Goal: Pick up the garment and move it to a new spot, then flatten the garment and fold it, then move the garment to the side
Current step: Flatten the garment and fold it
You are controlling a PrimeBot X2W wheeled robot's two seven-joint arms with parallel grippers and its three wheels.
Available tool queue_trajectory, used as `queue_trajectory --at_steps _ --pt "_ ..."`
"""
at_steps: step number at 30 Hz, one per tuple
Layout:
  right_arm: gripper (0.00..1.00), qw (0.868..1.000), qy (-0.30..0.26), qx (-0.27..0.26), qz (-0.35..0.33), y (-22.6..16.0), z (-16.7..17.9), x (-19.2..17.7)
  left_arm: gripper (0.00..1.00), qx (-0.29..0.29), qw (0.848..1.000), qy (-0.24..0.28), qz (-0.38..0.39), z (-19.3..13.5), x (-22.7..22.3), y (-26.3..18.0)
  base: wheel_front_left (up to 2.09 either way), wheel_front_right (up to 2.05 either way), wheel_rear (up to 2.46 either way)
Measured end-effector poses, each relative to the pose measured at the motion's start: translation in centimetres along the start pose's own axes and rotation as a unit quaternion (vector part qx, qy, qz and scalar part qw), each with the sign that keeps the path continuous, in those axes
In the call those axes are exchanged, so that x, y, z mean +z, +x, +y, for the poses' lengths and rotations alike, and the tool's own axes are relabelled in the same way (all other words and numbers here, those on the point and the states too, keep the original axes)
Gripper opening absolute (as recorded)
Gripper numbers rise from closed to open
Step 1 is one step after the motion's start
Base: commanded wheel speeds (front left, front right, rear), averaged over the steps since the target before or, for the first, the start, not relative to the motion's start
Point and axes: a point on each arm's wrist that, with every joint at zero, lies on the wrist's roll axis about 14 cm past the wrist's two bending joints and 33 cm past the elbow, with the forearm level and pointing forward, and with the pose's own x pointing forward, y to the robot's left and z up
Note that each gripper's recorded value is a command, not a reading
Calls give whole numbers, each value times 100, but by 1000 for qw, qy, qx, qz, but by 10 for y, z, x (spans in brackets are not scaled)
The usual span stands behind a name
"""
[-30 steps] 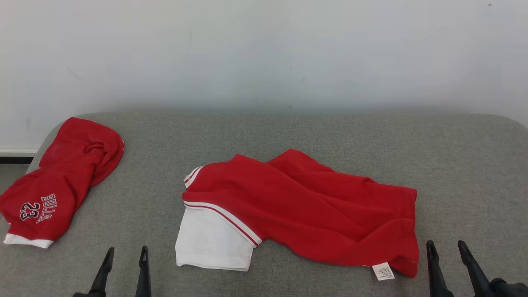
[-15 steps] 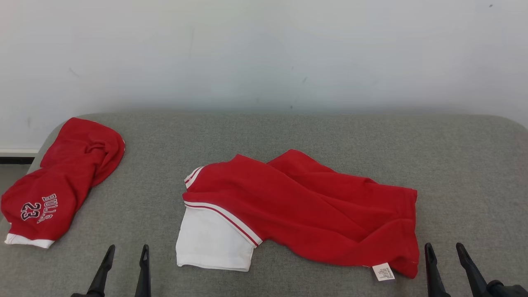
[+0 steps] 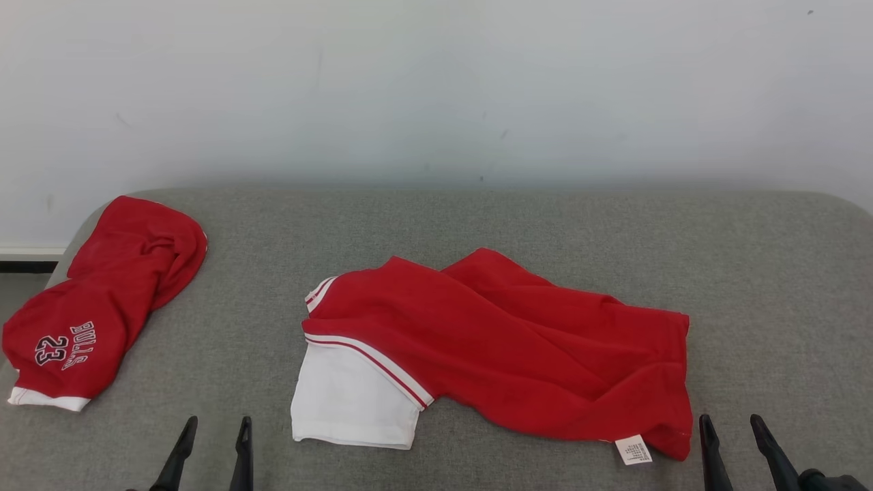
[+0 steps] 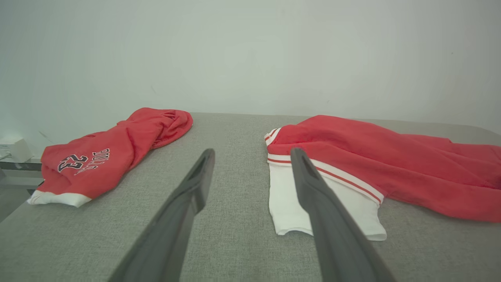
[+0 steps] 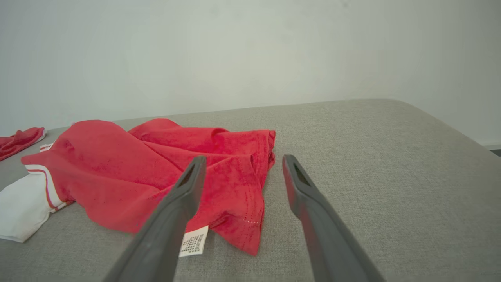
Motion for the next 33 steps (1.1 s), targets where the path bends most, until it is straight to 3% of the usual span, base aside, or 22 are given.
queue_trajectory --at_steps 11,18,33 --pt "100 996 -13 -11 84 -2 -16 -39 100 -38 996 -14 73 -16 -43 9 0 0 0" --pt "100 991 -10 2 135 12 -16 -67 100 -81 985 -14 151 -33 -85 19 0 0 0" --pt "100 985 -3 41 167 31 6 -89 100 -86 974 -22 208 -30 -112 37 0 0 0"
